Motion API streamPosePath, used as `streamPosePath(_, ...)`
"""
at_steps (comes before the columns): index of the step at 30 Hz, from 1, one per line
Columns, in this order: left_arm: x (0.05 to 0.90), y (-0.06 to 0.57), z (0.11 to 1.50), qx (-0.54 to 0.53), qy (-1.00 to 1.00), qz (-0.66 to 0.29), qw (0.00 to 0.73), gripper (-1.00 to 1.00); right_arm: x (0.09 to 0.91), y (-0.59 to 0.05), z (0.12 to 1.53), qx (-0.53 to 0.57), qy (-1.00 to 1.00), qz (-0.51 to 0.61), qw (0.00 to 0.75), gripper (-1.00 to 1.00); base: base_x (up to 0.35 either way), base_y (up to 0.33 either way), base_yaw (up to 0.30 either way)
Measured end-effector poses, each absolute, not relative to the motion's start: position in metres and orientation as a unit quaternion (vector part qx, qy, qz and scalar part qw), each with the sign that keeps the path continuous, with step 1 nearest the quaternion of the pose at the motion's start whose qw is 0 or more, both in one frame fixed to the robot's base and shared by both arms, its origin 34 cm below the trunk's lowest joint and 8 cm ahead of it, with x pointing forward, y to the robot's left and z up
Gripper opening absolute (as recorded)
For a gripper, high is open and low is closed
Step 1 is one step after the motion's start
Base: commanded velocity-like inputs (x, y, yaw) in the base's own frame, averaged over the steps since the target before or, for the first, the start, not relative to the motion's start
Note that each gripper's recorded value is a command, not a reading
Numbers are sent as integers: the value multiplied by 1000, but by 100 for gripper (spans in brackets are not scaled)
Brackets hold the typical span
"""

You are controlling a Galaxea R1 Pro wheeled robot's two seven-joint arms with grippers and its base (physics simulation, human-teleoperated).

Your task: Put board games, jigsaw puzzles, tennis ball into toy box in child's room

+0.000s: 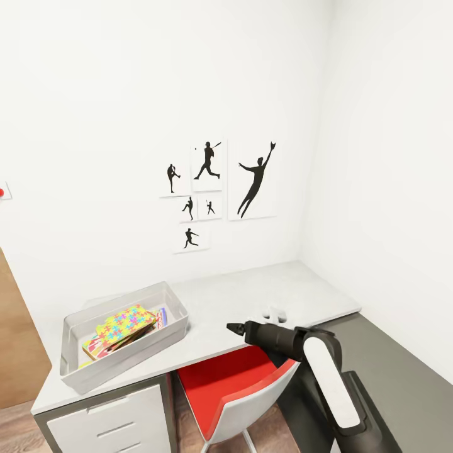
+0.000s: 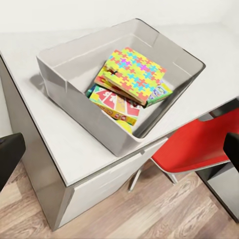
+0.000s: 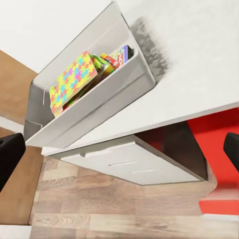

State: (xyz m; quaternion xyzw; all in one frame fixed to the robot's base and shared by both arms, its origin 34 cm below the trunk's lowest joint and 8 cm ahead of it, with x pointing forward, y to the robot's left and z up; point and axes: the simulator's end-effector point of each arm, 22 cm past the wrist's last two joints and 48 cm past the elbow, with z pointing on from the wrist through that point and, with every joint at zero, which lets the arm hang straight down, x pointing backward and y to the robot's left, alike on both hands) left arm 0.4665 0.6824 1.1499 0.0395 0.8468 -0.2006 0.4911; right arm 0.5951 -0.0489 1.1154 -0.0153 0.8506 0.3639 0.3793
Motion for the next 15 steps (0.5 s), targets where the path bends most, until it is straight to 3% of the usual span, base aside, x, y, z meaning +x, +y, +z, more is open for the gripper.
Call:
streamPosePath(8,468,681,1148,40,847,-202,491,100,593,-49,1112,-17,852,362,377,100,-3,0,0)
streamPosePath(15,468,680,1148,40,847,-203,490,100,592,-49,1111,-18,853,362,376,100,-129,3,0)
